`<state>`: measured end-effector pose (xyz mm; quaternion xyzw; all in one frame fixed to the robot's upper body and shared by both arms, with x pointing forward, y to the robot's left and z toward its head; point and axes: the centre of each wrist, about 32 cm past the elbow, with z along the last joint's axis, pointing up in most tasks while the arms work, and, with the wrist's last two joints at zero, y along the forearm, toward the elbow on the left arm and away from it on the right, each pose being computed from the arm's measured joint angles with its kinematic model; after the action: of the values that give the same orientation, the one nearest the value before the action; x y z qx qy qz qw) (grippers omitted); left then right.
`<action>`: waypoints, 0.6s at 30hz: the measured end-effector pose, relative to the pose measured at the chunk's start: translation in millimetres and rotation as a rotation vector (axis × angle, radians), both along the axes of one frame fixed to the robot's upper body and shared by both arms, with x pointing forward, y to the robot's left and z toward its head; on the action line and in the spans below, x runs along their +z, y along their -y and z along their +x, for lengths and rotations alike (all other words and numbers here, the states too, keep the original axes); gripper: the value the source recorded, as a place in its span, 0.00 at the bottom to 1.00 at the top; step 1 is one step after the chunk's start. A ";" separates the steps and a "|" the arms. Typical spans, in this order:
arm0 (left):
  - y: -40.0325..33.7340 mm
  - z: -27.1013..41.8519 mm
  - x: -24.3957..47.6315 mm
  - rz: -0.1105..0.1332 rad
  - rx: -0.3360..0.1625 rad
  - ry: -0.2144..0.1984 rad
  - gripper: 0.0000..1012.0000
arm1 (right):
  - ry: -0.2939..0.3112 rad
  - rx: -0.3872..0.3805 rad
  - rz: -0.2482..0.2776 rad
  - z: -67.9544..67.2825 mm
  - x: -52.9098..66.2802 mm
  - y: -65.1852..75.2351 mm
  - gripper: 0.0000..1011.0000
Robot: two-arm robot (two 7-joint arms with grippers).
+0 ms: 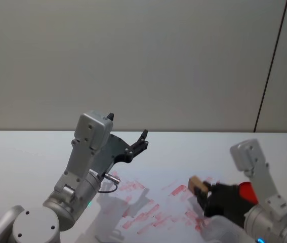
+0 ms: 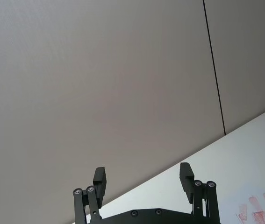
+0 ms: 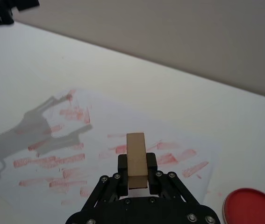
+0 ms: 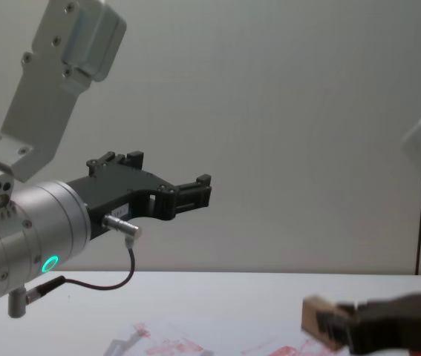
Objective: Use the one hand to pick up the stamp and affix it onto the A4 paper.
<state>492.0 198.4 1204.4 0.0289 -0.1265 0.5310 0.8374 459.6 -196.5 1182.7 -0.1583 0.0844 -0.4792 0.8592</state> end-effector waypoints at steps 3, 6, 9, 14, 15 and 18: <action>0.0 0.0 0.0 0.000 0.000 0.000 0.99 | -0.038 0.017 -0.025 -0.2 -4.8 0.1 0.21; 0.0 0.0 0.0 0.000 0.000 0.000 0.99 | -0.073 0.031 -0.046 -0.5 -10.0 0.1 0.21; 0.0 0.0 0.0 0.000 0.000 0.000 0.99 | -0.100 0.042 -0.062 -0.7 -14.6 -0.1 0.21; 0.0 0.0 0.0 0.000 0.000 0.000 0.99 | -0.120 0.053 -0.078 -0.3 -18.8 -0.5 0.21; 0.0 0.0 0.0 0.000 0.000 0.000 0.99 | -0.121 0.054 -0.079 -0.1 -19.1 -0.6 0.21; 0.0 0.0 0.0 0.000 0.000 0.000 0.99 | -0.125 0.057 -0.086 0.3 -21.0 -1.1 0.21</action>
<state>492.0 198.4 1204.4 0.0289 -0.1265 0.5311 0.8373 460.0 -195.4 1161.7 -0.2270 0.1125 -0.4469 0.8580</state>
